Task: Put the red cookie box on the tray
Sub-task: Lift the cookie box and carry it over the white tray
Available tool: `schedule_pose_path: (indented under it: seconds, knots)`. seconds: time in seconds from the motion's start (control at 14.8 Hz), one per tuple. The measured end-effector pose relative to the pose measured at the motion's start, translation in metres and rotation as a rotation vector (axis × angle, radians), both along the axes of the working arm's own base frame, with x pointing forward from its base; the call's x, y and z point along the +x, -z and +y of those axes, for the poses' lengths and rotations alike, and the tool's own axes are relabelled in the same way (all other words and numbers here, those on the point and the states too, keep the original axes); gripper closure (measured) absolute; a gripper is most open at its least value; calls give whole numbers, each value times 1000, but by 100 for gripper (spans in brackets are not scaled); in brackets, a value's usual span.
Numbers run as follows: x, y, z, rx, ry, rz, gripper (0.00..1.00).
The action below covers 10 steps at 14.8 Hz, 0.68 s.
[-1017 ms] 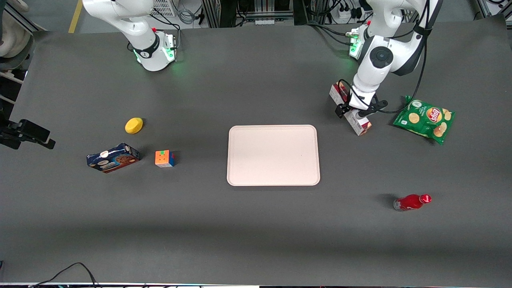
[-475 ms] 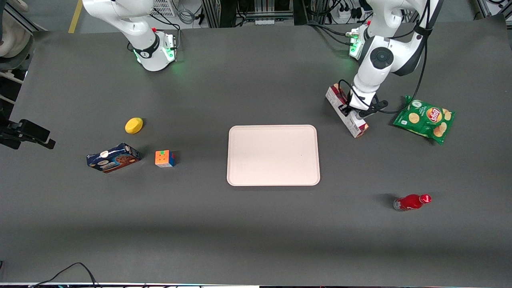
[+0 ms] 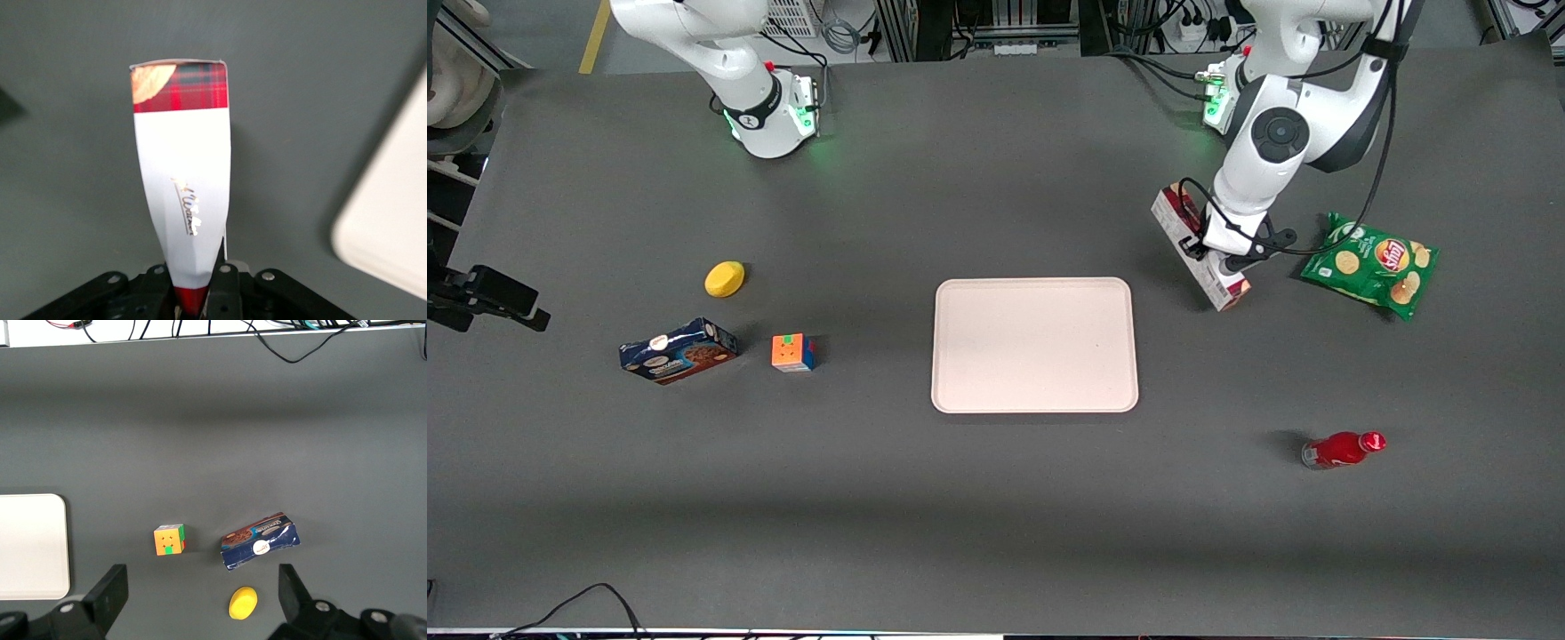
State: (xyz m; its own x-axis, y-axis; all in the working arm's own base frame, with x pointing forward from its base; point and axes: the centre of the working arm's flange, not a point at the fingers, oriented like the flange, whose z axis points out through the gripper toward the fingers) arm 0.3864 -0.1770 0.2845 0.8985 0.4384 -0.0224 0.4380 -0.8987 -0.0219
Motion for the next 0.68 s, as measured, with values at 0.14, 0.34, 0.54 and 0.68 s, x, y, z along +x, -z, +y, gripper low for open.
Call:
schedule_pose_path:
  seconds: [0.14, 0.34, 0.54, 0.68]
  knots:
    - [27, -47, -16, -8, 31, -14, 81]
    - [62, -114, -38, -24, 91, -21, 81]
    - [95, -152, -69, -67, 249, -63, 81]
    - [113, -156, -101, -95, 344, -77, 81]
